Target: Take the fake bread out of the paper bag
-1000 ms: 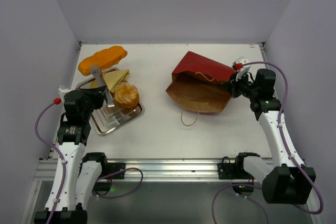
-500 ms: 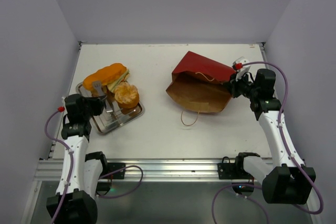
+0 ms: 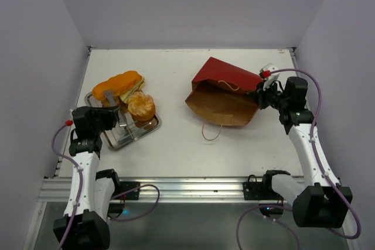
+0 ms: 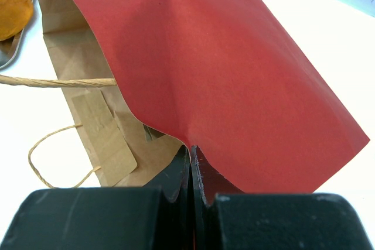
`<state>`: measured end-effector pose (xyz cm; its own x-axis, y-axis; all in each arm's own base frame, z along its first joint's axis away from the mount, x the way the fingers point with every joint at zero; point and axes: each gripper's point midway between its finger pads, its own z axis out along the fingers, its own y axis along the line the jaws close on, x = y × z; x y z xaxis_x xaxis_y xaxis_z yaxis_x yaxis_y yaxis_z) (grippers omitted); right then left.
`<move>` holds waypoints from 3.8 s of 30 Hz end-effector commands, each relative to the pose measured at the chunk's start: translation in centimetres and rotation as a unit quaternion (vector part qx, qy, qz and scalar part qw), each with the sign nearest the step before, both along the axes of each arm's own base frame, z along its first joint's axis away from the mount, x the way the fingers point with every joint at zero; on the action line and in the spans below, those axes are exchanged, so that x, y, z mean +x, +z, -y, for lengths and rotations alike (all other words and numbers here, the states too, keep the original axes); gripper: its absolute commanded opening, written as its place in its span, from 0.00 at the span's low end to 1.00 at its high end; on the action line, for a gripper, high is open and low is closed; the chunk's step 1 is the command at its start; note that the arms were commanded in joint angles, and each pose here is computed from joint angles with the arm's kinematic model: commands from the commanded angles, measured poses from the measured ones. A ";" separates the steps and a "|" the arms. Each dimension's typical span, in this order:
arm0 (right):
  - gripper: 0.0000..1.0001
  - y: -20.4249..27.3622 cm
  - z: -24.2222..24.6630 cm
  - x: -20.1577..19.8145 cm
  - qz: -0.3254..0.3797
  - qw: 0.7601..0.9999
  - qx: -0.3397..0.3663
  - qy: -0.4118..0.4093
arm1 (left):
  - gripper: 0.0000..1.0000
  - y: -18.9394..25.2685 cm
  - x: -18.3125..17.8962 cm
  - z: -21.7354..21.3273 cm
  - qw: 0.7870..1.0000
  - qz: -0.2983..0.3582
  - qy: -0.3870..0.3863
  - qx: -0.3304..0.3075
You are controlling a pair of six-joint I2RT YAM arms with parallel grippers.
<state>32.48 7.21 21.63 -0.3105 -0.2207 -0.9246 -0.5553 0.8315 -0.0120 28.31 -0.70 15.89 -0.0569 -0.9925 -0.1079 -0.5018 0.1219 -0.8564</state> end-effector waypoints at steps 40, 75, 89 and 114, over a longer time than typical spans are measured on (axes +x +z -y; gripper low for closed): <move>0.00 1.3 -0.2 0.1 0.026 1.000 0.006 0.004 | 0.50 -0.3 -1.1 2.6 0.997 0.008 -0.052 -0.056; 0.00 1.4 -0.3 0.0 0.027 1.000 0.008 0.005 | 0.55 1.2 -1.8 4.2 0.992 0.018 -0.092 -0.080; 0.00 1.4 -0.3 0.1 0.027 1.000 0.008 0.005 | 0.52 3.2 -1.8 4.1 0.993 0.024 -0.095 -0.058; 0.00 1.5 -0.3 0.0 0.029 1.000 0.010 0.007 | 0.41 7.3 -1.7 3.3 0.994 0.054 -0.095 0.009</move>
<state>32.40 7.23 21.86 -0.3037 -0.2202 -0.9270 -0.5556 0.8313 -0.0155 26.27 -4.04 20.03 -0.2085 -0.9766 -0.0528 -0.4631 0.1462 -0.8742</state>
